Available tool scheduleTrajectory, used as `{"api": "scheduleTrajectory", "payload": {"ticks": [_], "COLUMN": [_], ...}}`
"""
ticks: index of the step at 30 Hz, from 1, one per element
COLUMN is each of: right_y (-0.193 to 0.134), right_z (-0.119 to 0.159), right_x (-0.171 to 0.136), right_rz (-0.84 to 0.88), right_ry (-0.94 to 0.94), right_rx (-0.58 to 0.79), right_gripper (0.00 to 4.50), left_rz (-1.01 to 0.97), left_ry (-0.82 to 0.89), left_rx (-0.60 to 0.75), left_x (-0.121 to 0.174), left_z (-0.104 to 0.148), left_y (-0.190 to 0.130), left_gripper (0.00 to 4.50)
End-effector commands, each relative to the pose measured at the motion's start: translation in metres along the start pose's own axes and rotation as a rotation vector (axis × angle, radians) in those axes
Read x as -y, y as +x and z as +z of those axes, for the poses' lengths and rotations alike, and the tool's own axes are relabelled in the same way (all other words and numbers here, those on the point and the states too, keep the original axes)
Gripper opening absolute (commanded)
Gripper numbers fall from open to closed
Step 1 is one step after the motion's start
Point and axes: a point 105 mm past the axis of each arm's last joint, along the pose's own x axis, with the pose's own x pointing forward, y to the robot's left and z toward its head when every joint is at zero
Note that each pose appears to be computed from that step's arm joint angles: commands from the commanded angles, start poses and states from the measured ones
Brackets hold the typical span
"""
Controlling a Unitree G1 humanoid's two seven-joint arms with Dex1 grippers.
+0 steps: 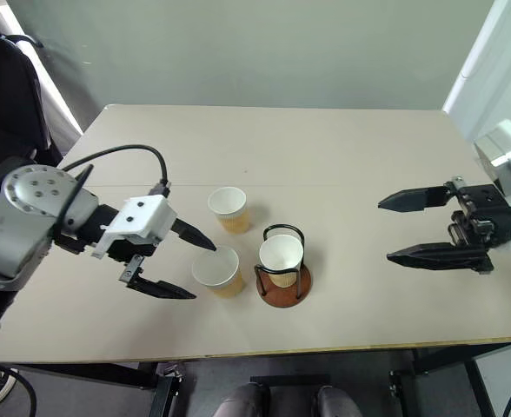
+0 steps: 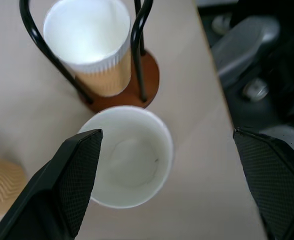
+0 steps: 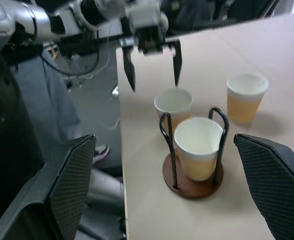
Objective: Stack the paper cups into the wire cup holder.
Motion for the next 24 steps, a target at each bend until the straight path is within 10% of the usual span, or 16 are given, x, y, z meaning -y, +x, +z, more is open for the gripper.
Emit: {"api": "scheduleTrajectory", "payload": {"ticks": [1, 5, 17, 24], "right_y": [-0.002, -0.002, 0.002, 0.003], "right_z": [0.006, 0.001, 0.007, 0.007], "right_x": [-0.007, -0.004, -0.003, -0.001], "right_rz": [-0.038, -0.075, -0.097, -0.103], "right_ry": [-0.040, -0.040, -0.078, -0.095], "right_rx": [0.013, -0.001, -0.018, -0.027], "right_gripper": [4.48, 4.48, 4.50, 4.50], "left_rz": [-0.044, -0.049, -0.012, 0.010], "left_ry": [0.052, 0.084, 0.143, 0.165], "left_rx": [-0.055, -0.109, -0.135, -0.086], "left_x": [0.004, -0.001, -0.018, -0.021], "left_z": [0.000, -0.007, -0.024, -0.011], "left_y": [-0.002, 0.002, 0.025, 0.015], "left_gripper": [4.50, 4.50, 0.15, 0.07]}}
